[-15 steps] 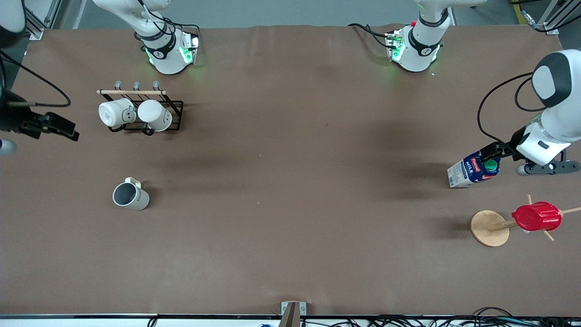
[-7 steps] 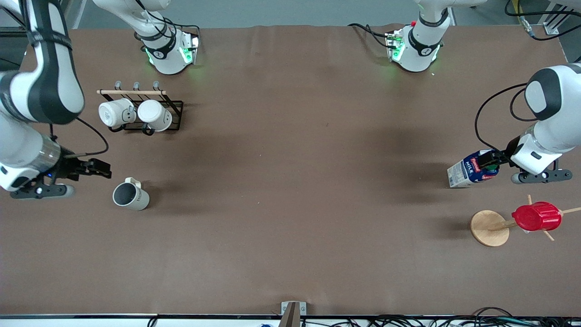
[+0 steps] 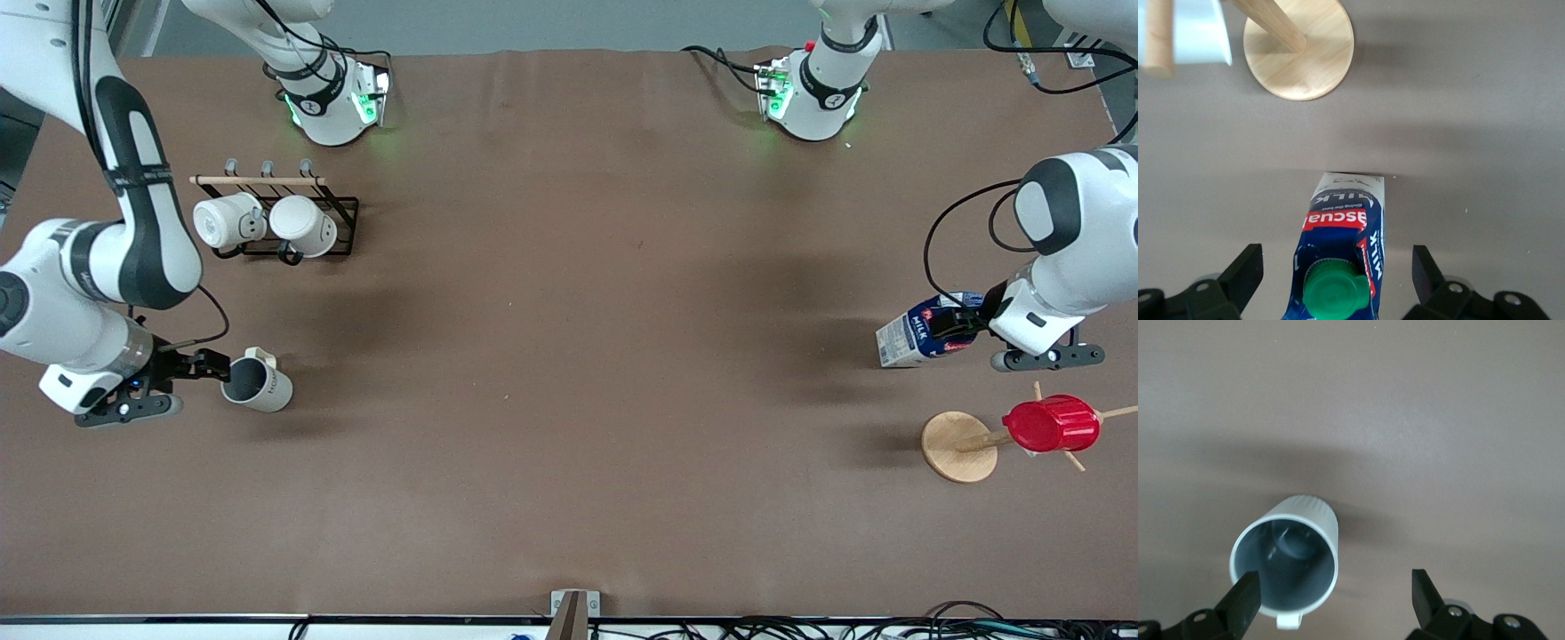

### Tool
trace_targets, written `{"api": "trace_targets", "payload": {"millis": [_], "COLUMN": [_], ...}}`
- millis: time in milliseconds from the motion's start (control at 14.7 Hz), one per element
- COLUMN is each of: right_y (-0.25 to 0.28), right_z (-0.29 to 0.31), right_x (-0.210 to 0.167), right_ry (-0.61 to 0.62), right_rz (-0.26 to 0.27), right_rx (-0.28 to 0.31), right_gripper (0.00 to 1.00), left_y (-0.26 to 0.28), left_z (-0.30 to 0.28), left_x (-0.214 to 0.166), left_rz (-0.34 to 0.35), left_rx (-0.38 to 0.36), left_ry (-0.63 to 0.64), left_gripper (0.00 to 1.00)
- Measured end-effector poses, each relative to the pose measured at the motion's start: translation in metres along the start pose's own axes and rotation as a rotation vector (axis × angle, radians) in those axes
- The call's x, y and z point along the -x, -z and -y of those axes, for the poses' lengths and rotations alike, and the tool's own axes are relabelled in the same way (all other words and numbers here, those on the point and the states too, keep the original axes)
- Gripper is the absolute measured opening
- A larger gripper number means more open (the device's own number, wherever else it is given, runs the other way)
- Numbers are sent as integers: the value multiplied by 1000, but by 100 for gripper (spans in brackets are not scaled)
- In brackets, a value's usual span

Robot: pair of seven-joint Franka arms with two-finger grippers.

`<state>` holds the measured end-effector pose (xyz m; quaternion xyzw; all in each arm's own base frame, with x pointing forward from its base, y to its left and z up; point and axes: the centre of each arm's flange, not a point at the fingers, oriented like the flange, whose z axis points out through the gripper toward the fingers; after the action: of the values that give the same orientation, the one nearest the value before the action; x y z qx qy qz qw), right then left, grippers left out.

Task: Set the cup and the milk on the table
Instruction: 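Grasp the milk carton with the left gripper while the right gripper grasps the mug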

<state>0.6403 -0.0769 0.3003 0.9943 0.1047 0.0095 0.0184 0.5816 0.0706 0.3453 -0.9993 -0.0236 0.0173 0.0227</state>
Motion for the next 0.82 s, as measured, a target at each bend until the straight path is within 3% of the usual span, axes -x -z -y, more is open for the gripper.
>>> {"api": "trace_targets", "payload": {"millis": [544,816], "right_y": [-57,-73], "right_z": [7,10], "right_x": [11,16], "right_ry": [73,76], "right_rz": [-26,-9], "right_rx": [15,10], "right_gripper": [94,49], "left_y": [-7,-9], "left_z": [2,4], "left_x": [5,8], "left_rz": [17,24], "left_rx": [1,3], "left_ry": [4,7], "left_gripper": [97,95]}}
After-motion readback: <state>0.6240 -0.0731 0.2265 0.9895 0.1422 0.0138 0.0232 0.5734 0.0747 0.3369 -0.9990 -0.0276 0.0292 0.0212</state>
